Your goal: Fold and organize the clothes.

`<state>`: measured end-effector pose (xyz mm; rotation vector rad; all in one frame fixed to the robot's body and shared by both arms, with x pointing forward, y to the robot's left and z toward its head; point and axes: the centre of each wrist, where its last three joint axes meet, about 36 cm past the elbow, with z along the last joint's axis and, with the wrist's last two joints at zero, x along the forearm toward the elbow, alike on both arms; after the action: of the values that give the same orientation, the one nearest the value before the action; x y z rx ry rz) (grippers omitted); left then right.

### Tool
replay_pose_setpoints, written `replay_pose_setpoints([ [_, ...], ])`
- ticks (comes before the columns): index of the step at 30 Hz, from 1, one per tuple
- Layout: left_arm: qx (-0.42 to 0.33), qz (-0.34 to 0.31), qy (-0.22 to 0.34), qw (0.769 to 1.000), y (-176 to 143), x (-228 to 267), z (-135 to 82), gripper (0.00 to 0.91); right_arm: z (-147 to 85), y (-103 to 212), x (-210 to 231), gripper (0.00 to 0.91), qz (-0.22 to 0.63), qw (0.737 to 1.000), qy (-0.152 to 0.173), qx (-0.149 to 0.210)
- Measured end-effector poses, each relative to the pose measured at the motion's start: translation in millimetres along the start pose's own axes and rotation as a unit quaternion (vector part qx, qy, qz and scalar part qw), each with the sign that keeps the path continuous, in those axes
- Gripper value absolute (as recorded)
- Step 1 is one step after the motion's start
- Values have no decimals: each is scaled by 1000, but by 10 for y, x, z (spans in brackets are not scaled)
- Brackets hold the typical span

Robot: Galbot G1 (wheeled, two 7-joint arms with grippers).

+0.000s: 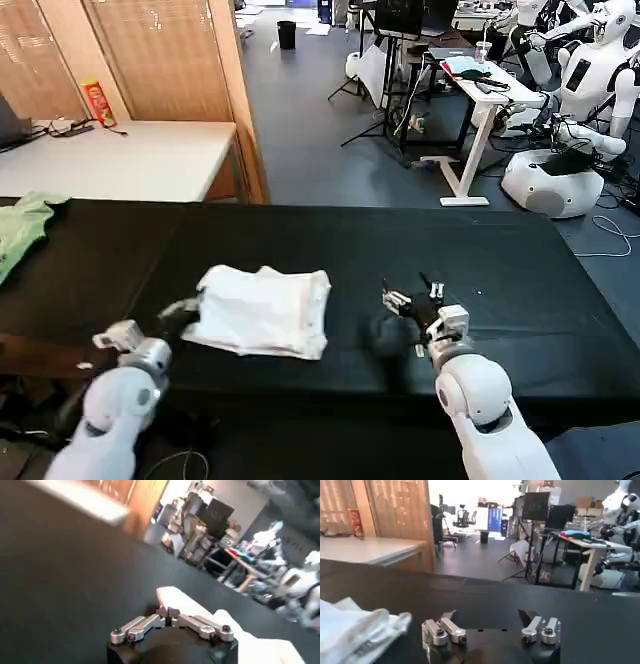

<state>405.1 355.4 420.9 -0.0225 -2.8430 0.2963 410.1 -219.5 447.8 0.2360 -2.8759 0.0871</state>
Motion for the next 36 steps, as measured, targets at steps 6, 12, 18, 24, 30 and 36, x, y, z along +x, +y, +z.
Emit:
replay_pose_setpoints([
  [6, -183, -67, -64, 979, 424, 195, -508, 0, -25, 31, 12, 878, -4, 1000, -5, -5],
  [12, -297, -95, -92, 946, 420, 392, -912, 0, -14, 91, 20, 878, -9, 1000, -5, -12],
  [18, -252, -41, -75, 964, -79, 460, -756, 0, 7, 98, 85, 878, -8, 1000, -4, -12],
  [24, -149, 27, -61, 987, -652, 331, -475, 0, 55, 107, 150, 878, -7, 1000, 2, -17],
  [30, -96, 83, -36, 991, -1216, 147, -67, 878, 97, 151, 200, 878, -23, 999, 14, -35],
  [36, -74, 146, -32, 986, -1468, 141, 132, 878, 95, 228, 182, 878, -62, 995, 34, -67],
])
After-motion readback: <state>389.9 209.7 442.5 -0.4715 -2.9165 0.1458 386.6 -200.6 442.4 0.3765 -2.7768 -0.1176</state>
